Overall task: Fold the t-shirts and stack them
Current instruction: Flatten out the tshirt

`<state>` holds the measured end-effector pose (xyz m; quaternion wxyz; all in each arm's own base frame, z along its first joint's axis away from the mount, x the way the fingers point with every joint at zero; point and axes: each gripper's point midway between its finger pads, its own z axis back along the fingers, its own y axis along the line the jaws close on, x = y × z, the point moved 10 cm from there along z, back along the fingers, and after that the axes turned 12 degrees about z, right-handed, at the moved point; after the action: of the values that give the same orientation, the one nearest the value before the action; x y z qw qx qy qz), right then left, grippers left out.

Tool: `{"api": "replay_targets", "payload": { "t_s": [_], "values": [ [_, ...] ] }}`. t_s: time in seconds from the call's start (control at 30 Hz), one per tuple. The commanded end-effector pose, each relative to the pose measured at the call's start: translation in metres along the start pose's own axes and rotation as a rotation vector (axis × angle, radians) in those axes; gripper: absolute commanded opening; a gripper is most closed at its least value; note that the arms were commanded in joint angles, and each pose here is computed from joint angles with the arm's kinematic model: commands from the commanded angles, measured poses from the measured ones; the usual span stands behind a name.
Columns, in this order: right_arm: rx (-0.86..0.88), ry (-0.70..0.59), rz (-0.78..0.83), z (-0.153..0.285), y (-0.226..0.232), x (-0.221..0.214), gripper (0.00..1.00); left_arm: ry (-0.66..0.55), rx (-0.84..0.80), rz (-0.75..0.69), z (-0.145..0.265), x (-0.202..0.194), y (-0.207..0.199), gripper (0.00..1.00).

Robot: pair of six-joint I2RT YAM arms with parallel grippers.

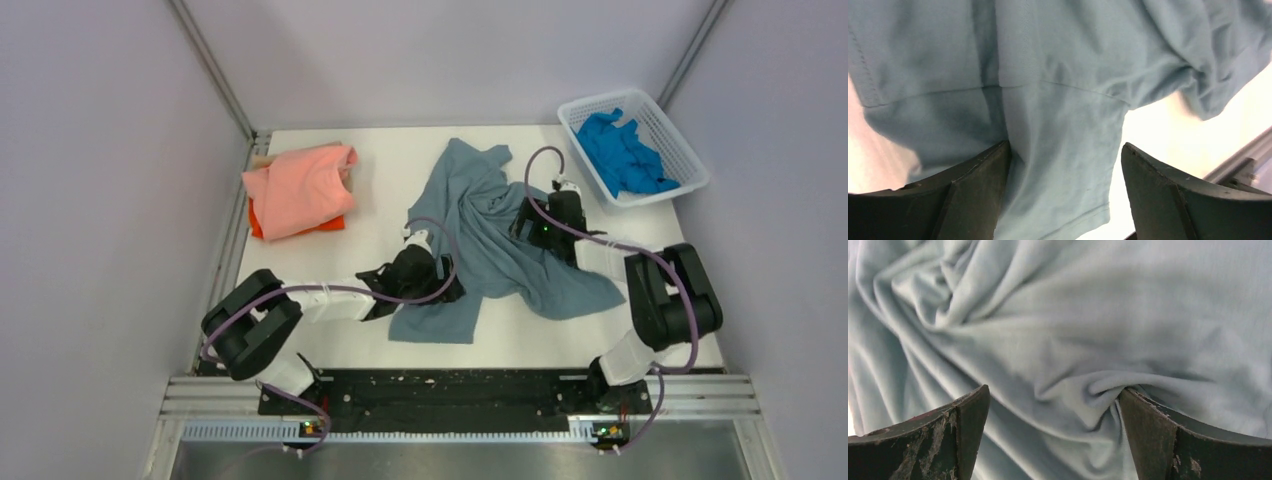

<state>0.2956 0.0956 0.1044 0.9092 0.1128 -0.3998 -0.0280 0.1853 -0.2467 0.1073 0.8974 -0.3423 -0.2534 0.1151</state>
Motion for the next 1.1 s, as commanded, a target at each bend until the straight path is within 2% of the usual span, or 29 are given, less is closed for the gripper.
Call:
{"api": "replay_targets", "payload": {
  "t_s": [0.0, 0.07, 0.2, 0.33, 0.4, 0.5, 0.7, 0.8, 0.97, 1.07],
  "values": [
    [-0.061, -0.066, 0.076, -0.026, 0.005, 0.039, 0.99, -0.097, 0.249, -0.087, 0.005, 0.013, 0.003, 0.88],
    [-0.053, -0.096, 0.079, -0.022, 0.009, 0.053, 0.99, -0.161, 0.308, -0.131, 0.012, 0.03, -0.007, 0.89],
    [-0.048, -0.177, 0.073, 0.007, 0.012, 0.066, 0.99, -0.235, 0.241, -0.171, 0.037, 0.047, -0.029, 0.92],
    [-0.148, -0.225, 0.038, 0.046, -0.002, 0.051, 0.99, -0.25, 0.273, -0.155, 0.061, 0.046, -0.022, 0.93],
    [-0.213, -0.255, 0.003, 0.067, -0.01, 0.041, 0.99, -0.211, 0.301, -0.136, 0.072, 0.038, -0.012, 0.97],
    [-0.268, -0.318, -0.043, 0.092, -0.022, 0.021, 0.99, -0.082, 0.299, -0.114, 0.086, 0.017, 0.004, 0.99],
    [-0.231, -0.372, -0.056, 0.119, -0.027, 0.002, 0.99, 0.068, 0.363, -0.087, 0.109, -0.02, 0.029, 0.99],
    [-0.205, -0.358, -0.049, 0.119, -0.026, -0.003, 0.99, 0.14, 0.323, -0.082, 0.108, -0.035, 0.031, 0.99],
    [-0.178, -0.309, -0.032, 0.117, -0.025, -0.011, 0.99, 0.163, 0.351, -0.05, 0.088, -0.046, 0.042, 0.85],
    [-0.183, -0.316, -0.034, 0.118, -0.026, -0.012, 0.99, 0.188, 0.374, -0.038, 0.077, -0.05, 0.043, 0.68]
  ]
}}
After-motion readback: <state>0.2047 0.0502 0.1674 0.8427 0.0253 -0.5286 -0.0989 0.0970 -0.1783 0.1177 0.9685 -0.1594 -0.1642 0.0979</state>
